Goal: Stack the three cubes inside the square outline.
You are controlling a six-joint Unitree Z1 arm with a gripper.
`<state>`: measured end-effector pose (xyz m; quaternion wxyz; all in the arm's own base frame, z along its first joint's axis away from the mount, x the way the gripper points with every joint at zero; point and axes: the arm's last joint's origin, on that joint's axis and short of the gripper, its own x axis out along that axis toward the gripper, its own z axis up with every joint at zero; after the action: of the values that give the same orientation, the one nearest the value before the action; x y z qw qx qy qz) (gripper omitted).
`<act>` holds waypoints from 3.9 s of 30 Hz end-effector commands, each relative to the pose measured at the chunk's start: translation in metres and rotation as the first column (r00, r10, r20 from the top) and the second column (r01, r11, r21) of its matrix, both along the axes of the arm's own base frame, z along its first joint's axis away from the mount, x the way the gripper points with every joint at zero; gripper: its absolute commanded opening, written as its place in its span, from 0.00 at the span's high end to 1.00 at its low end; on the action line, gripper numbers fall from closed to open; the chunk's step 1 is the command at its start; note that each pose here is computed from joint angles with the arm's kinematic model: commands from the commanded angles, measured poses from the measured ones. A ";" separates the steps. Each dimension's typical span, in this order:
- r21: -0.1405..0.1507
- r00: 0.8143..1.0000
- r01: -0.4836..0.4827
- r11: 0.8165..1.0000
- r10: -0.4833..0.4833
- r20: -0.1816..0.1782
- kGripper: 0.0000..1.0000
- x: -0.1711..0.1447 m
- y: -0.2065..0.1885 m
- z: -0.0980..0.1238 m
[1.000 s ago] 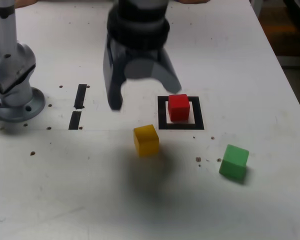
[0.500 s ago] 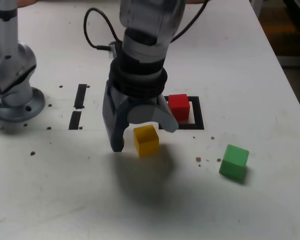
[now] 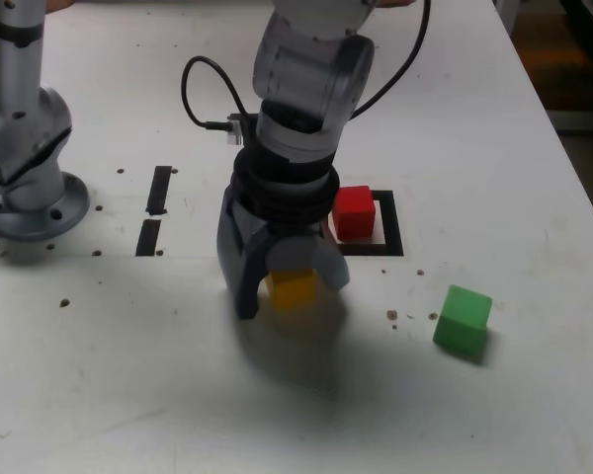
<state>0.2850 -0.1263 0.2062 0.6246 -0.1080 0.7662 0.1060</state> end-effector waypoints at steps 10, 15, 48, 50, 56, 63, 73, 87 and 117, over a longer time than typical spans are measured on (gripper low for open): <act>0.027 1.000 -0.021 0.999 0.022 -0.008 0.54 0.000 0.004 -0.001; 0.039 0.999 -0.029 0.999 0.028 0.014 0.77 0.001 0.005 -0.003; 0.141 0.990 0.114 0.983 -0.125 0.070 0.90 0.069 0.062 0.101; 0.138 0.991 0.108 0.985 -0.118 0.063 0.90 0.068 0.064 0.097; 0.109 0.995 0.094 0.990 -0.098 0.031 0.90 0.065 0.077 0.081; 0.086 0.995 0.099 0.991 -0.101 0.019 0.90 0.069 0.084 0.066; 0.073 0.994 0.110 0.991 -0.111 0.018 0.88 0.078 0.082 0.055; 0.071 0.994 0.109 0.991 -0.111 0.015 0.82 0.081 0.084 0.050; 0.036 0.992 0.129 0.991 -0.128 -0.012 0.20 0.082 0.089 0.043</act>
<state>0.3674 -0.0387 0.2504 0.6311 -0.0464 0.7702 0.0799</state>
